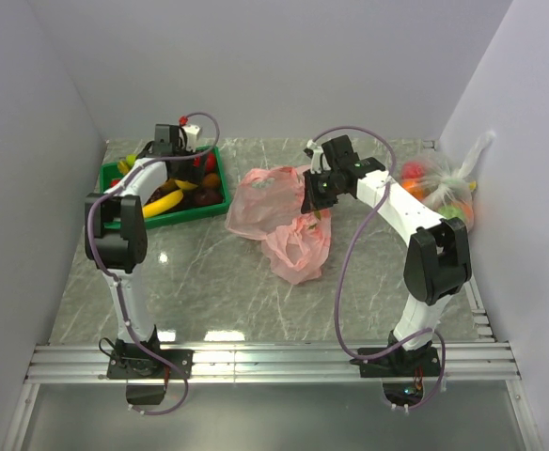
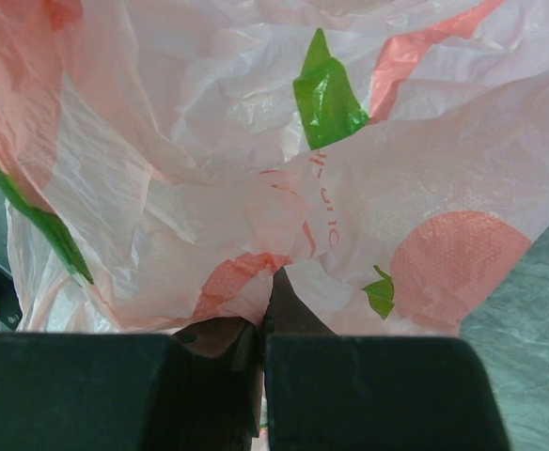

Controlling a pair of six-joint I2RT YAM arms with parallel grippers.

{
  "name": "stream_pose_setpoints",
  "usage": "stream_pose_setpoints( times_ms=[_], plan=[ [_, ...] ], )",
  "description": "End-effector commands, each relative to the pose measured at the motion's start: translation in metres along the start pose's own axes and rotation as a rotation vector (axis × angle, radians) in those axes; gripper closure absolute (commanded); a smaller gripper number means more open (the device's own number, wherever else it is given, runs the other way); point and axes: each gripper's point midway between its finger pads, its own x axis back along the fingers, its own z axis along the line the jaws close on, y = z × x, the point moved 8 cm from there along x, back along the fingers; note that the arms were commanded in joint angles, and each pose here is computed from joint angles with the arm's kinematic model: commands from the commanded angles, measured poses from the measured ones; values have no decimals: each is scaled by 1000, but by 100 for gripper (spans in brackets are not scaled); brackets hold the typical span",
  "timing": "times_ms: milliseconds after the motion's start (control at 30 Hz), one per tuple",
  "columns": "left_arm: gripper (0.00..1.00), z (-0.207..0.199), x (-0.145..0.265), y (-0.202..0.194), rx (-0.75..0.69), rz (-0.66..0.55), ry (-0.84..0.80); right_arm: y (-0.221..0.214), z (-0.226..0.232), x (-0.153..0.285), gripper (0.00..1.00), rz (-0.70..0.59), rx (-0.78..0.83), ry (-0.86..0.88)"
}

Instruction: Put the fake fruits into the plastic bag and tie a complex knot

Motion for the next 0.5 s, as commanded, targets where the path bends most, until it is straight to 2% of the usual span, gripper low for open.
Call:
stream_pose_setpoints(
  times_ms=[0,133,267,400,467],
  plan=[
    [9,-19,-11,3,2,2,16,0,-3,-3,100,5,-19,14],
    [16,-21,-13,3,10,9,42,0,-5,-3,100,3,-21,12],
    [26,-22,-9,5,18,13,41,-1,-5,-3,100,6,-22,13],
    [45,-23,14,17,12,-26,17,-1,-5,-4,100,6,-25,16],
    [51,-25,23,22,13,-39,4,0,-5,-3,100,1,-31,15]
  ],
)
